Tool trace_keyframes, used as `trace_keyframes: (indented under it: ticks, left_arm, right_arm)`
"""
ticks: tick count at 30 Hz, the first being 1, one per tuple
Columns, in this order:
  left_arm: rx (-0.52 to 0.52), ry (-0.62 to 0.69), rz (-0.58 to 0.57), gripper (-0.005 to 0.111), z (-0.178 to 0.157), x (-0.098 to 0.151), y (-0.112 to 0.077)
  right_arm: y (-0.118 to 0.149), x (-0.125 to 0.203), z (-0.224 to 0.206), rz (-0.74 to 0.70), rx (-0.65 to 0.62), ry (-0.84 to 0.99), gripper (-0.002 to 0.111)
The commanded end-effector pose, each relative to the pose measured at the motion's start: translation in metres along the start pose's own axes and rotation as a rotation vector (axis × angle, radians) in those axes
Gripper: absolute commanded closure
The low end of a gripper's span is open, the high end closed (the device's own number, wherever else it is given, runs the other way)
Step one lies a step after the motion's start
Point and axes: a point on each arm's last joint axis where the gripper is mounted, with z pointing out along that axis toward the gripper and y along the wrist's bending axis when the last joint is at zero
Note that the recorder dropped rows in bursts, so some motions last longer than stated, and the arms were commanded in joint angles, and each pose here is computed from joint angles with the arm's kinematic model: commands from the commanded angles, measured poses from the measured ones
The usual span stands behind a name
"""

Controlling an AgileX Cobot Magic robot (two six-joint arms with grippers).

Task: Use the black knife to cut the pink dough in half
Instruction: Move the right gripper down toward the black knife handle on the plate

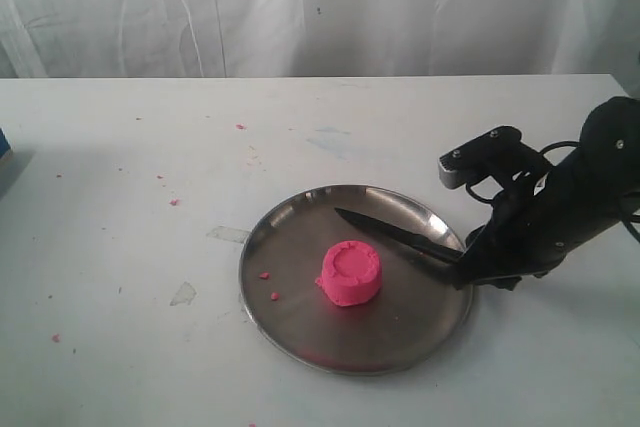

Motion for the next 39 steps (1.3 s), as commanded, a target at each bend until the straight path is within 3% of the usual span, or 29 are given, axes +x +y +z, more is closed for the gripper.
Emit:
trace_keyframes:
  ticks: [1,9,17,25,28,35,39]
  left_arm:
    - [-0.004,-0.001,-0.005,0.107,0.0,0.001,0.0]
    - [-0.004,-0.001,-0.005,0.107,0.0,0.001,0.0]
    - [-0.004,-0.001,-0.005,0.107,0.0,0.001,0.0]
    - [-0.004,-0.001,-0.005,0.107,0.0,0.001,0.0]
    - [-0.004,-0.001,-0.005,0.107,0.0,0.001,0.0]
    - [-0.004,-0.001,-0.005,0.107,0.0,0.001,0.0]
    - [-0.004,-0.001,-0.005,0.107,0.0,0.001,0.0]
  right_arm:
    - [-0.002,0.0,0.004,-0.046,0.009,0.022,0.067]
    - [-0.002,-0.001,0.002,-0.048,0.007,0.025,0.067]
    - [0.014,-0.018,-0.037,-0.07,-0.059,0.03,0.068]
    - [0.044,-0.021,-0.052,-0.219,-0.069,0.016,0.082]
    - [0.058,-0.019,-0.051,-0.333,-0.019,0.05,0.085]
    - [0.057,-0.024,-0.053,-0.322,0.301,0.028,0.085]
    - [0.055,-0.025,-0.052,-0.31,0.335,0.005,0.085]
